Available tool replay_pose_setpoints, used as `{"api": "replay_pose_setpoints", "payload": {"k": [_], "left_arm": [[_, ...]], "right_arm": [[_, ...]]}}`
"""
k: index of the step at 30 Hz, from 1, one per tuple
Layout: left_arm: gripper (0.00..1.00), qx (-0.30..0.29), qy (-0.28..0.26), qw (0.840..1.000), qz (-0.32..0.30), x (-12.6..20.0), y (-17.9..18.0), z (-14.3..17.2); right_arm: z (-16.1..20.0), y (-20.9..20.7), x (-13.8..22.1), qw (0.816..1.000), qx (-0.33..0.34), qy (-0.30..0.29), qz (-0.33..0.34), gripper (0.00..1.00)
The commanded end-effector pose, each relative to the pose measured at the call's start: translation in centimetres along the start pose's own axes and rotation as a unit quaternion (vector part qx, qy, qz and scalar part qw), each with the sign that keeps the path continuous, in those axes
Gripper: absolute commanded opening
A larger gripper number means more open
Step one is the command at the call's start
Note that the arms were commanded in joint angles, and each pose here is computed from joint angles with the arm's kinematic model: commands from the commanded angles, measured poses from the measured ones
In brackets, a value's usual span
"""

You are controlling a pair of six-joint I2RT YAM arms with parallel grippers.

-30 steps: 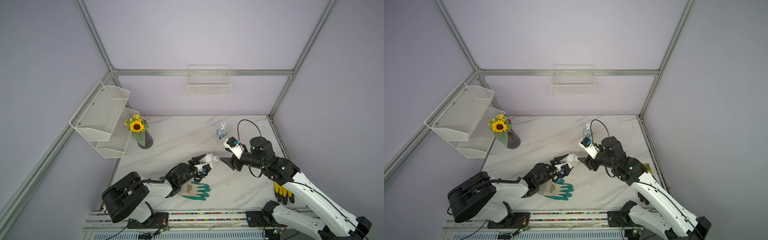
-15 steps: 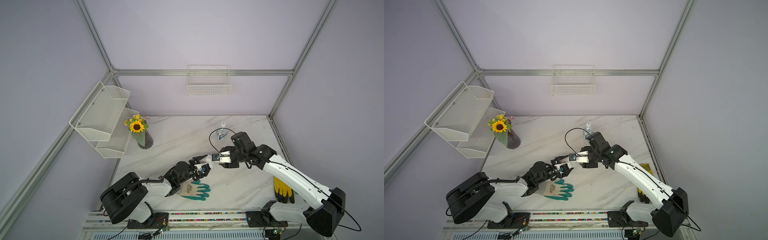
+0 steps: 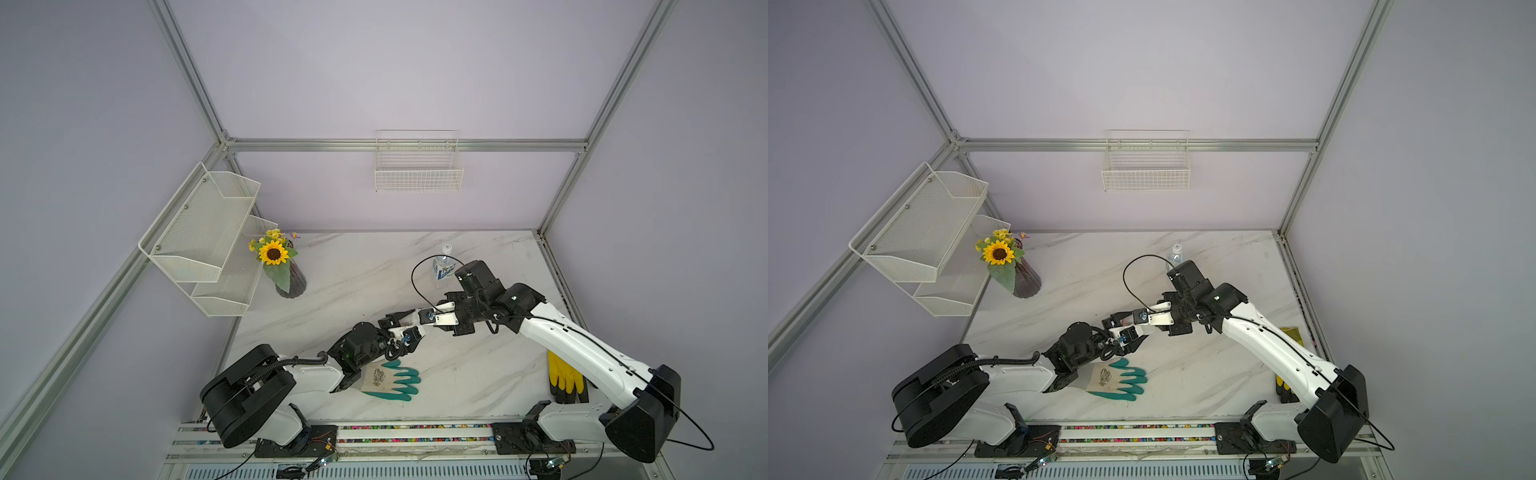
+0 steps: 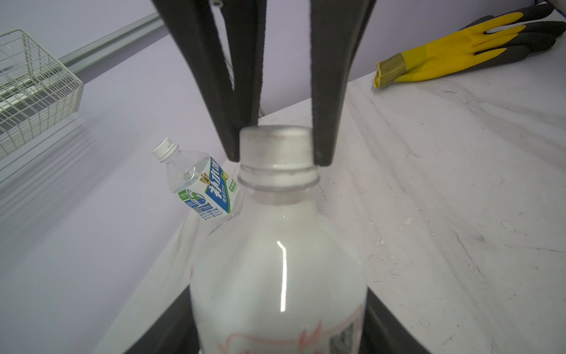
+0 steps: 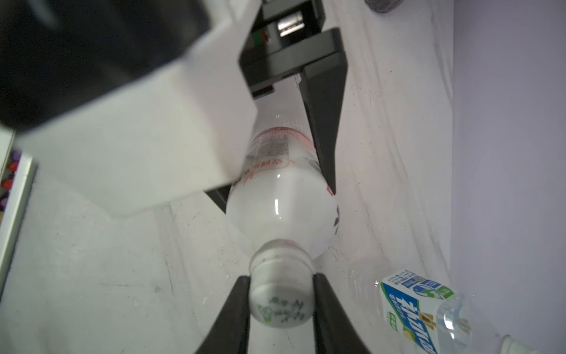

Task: Screw on the bottle caps
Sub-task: Screw the bottle cap onto the plastic bottle.

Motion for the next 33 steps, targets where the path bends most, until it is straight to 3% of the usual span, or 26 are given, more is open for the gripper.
{"api": "replay_pose_setpoints", "payload": {"k": [1,4,7,9,12,15,18,19,20,21,23,26,30,33], "left_arm": [[0.68,0.011,-0.022,1.0,-0.002,0.0,0.4,-0.9],[0.69,0.009,-0.025,1.0,-0.013,0.2,0.6,-1.0],[0.69,0.006,-0.027,0.999,-0.024,0.3,0.6,-0.9],[0.68,0.002,-0.035,0.999,-0.038,0.5,0.7,-1.0],[0.68,-0.007,-0.045,0.997,-0.057,0.9,0.6,-1.0],[0.68,-0.015,-0.047,0.996,-0.074,1.0,0.5,-1.0],[0.68,-0.03,-0.034,0.995,-0.086,0.6,0.1,-0.8],[0.68,-0.034,-0.034,0.995,-0.09,0.5,0.0,-0.8],[0.68,-0.038,-0.036,0.994,-0.094,0.5,-0.1,-0.9],[0.68,-0.037,-0.037,0.994,-0.096,0.5,-0.1,-0.8],[0.69,-0.019,-0.036,0.993,-0.111,0.5,0.2,-0.7],[0.69,-0.014,-0.024,0.994,-0.103,0.3,0.4,-0.3],[0.7,0.001,-0.025,0.997,-0.071,0.1,0.4,-0.1],[0.7,0.009,-0.029,0.999,-0.045,0.2,0.5,-0.1]], "right_arm": [[-0.4,-0.1,-0.4,0.999,-0.045,-0.01,-0.015,0.21],[-0.6,-0.8,-1.0,0.985,-0.172,-0.022,-0.014,0.15],[-1.1,-2.4,-1.4,0.93,-0.364,-0.041,0.011,0.1],[-1.3,-3.6,-1.4,0.857,-0.512,-0.05,0.03,0.09],[-1.5,-4.2,-1.6,0.751,-0.658,-0.059,-0.005,0.09],[-1.6,-3.9,-1.9,0.648,-0.75,-0.11,-0.082,0.1],[-0.9,-2.6,-1.6,0.553,-0.809,-0.175,-0.097,0.11],[-0.6,-2.3,-1.5,0.531,-0.821,-0.184,-0.095,0.12],[-0.4,-2.1,-1.3,0.524,-0.826,-0.187,-0.088,0.16],[-0.4,-2.2,-1.0,0.535,-0.82,-0.187,-0.077,0.21],[-0.4,-2.2,-0.2,0.588,-0.787,-0.181,-0.048,0.33],[-0.7,-2.0,2.3,0.693,-0.692,-0.204,0.018,0.5],[-0.4,0.0,4.9,0.845,-0.486,-0.196,0.111,0.65],[-0.3,1.6,5.8,0.924,-0.31,-0.177,0.136,0.68]]}}
Point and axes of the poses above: each gripper's point midway between its finger pads, its own x axis back along the fingers, its own y axis along the line the jaws close on, z = x × y, the point moved 10 cm from there along x, back along the fingers, and after that the axes turned 6 degrees about x, right-handed, at the moved point
